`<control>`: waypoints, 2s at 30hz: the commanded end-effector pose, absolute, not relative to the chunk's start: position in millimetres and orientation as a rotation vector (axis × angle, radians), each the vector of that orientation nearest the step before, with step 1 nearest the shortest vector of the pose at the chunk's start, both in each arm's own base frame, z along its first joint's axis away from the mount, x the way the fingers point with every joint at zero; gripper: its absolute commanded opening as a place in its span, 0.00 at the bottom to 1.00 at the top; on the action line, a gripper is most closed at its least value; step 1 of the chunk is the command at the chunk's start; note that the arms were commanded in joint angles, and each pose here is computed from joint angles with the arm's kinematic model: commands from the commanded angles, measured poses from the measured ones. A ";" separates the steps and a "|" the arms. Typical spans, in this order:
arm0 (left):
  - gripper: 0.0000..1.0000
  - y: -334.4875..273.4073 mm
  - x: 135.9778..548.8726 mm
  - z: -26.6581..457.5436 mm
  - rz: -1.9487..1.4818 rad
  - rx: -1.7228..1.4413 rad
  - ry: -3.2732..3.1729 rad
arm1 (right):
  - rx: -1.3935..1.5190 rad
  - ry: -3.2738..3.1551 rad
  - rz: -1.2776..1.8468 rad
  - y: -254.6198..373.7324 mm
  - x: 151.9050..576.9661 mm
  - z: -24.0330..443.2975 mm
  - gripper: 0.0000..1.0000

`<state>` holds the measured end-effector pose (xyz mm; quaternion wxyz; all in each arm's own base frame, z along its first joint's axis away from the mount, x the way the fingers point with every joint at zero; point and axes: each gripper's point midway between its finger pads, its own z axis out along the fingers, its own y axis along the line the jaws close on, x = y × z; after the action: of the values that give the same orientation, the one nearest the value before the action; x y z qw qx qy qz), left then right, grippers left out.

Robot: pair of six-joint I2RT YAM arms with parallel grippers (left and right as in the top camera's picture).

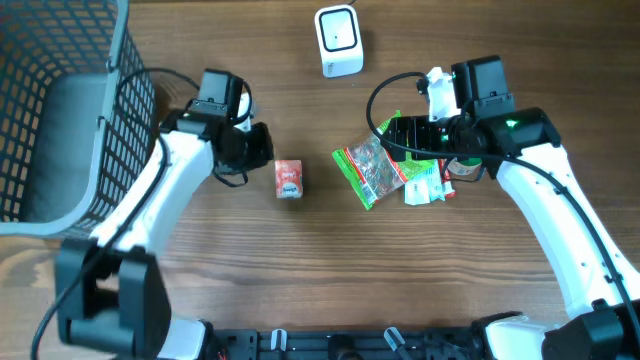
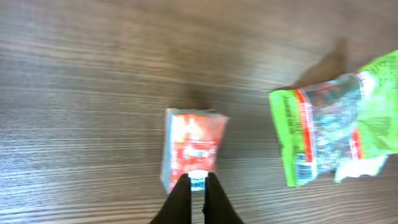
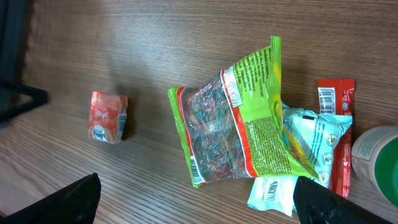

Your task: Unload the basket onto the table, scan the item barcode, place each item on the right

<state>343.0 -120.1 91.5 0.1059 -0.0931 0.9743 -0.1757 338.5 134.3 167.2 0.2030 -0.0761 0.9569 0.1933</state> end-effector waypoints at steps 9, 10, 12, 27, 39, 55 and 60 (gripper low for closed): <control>0.04 -164.8 305.9 23.3 -0.279 -0.221 3.077 | -0.232 2.663 0.522 132.9 340.0 167.7 1.00; 0.04 -166.8 301.8 13.7 -0.262 -0.210 3.104 | -0.232 2.663 0.522 132.8 339.9 167.5 1.00; 0.04 -168.2 293.6 -0.4 -0.234 -0.194 3.141 | -0.232 2.663 0.522 132.9 340.0 167.6 1.00; 0.04 -158.5 362.2 32.2 -0.204 -0.242 2.914 | -0.232 2.663 0.522 132.9 340.0 167.6 1.00; 0.12 -134.3 380.5 92.5 -0.231 -0.304 2.846 | -0.232 2.663 0.522 132.9 340.0 167.6 1.00; 0.15 -124.0 308.6 17.0 -0.257 -0.352 3.075 | -0.232 2.663 0.522 132.9 340.0 167.6 1.00; 0.11 -109.6 301.0 8.1 -0.141 -0.361 3.084 | -0.232 2.663 0.522 132.9 340.0 167.6 1.00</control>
<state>309.8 -119.5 17.8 0.0234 -0.1149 0.9903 -0.0741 338.5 134.3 167.2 0.2030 -0.0763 0.9569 0.1933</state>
